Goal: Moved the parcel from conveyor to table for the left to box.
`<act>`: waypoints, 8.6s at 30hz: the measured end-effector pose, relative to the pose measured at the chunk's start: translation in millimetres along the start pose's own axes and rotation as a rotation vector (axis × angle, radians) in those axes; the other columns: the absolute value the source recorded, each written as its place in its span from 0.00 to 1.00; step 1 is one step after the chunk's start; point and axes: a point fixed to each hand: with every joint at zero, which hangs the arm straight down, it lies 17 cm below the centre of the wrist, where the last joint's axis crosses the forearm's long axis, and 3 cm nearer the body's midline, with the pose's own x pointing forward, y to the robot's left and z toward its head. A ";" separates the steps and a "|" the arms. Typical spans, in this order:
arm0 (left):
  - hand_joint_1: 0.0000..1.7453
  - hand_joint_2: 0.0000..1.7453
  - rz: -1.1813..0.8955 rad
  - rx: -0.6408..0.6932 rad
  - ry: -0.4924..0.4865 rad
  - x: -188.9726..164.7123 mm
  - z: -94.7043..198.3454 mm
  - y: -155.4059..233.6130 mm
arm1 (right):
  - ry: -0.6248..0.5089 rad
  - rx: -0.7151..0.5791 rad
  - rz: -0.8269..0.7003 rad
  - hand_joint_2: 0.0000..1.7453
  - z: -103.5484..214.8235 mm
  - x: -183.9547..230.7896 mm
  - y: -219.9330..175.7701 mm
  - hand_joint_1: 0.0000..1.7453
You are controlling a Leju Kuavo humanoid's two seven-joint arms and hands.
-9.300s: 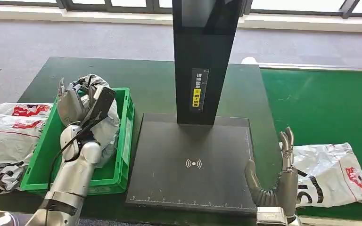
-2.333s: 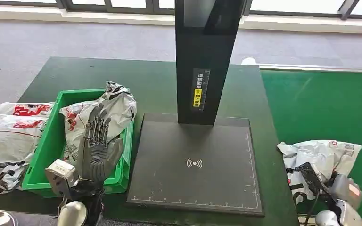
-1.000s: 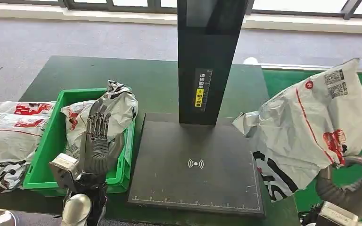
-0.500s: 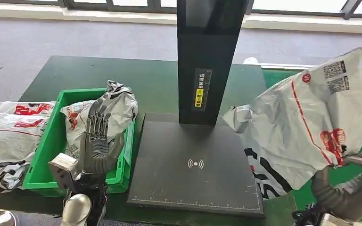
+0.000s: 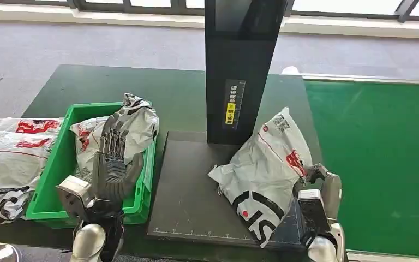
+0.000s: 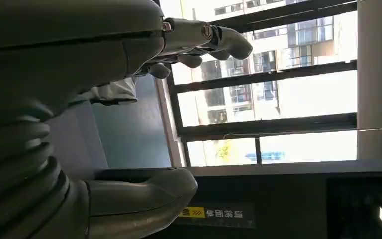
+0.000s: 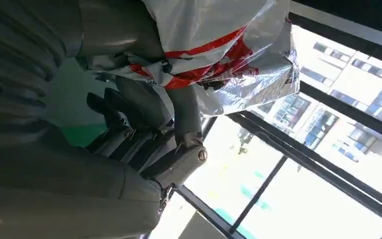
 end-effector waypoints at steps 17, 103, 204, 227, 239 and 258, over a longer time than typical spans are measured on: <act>0.00 1.00 0.006 -0.003 0.018 -5.5 4.1 -0.9 | 0.309 0.265 0.138 1.00 46.4 -79.7 59.4 1.00; 0.00 1.00 -0.318 -0.347 0.190 -82.3 41.6 -106.0 | -0.295 0.125 -0.530 1.00 1.5 150.8 29.1 0.00; 0.00 1.00 -0.743 -0.302 0.058 -66.3 31.5 -72.2 | -0.273 0.088 -0.472 1.00 -11.7 130.8 17.1 0.00; 0.00 0.00 -0.617 -0.653 0.079 -110.4 60.4 -160.8 | -0.248 0.051 -0.461 1.00 -11.7 122.2 12.6 0.00; 0.00 0.00 -0.559 -1.001 0.272 -164.5 156.6 -220.7 | -0.248 0.108 -0.480 1.00 -10.7 124.3 29.0 0.00; 1.00 1.00 -0.651 -1.205 0.398 -213.7 208.5 -220.8 | -0.239 0.081 -0.505 1.00 -39.8 118.9 40.8 0.00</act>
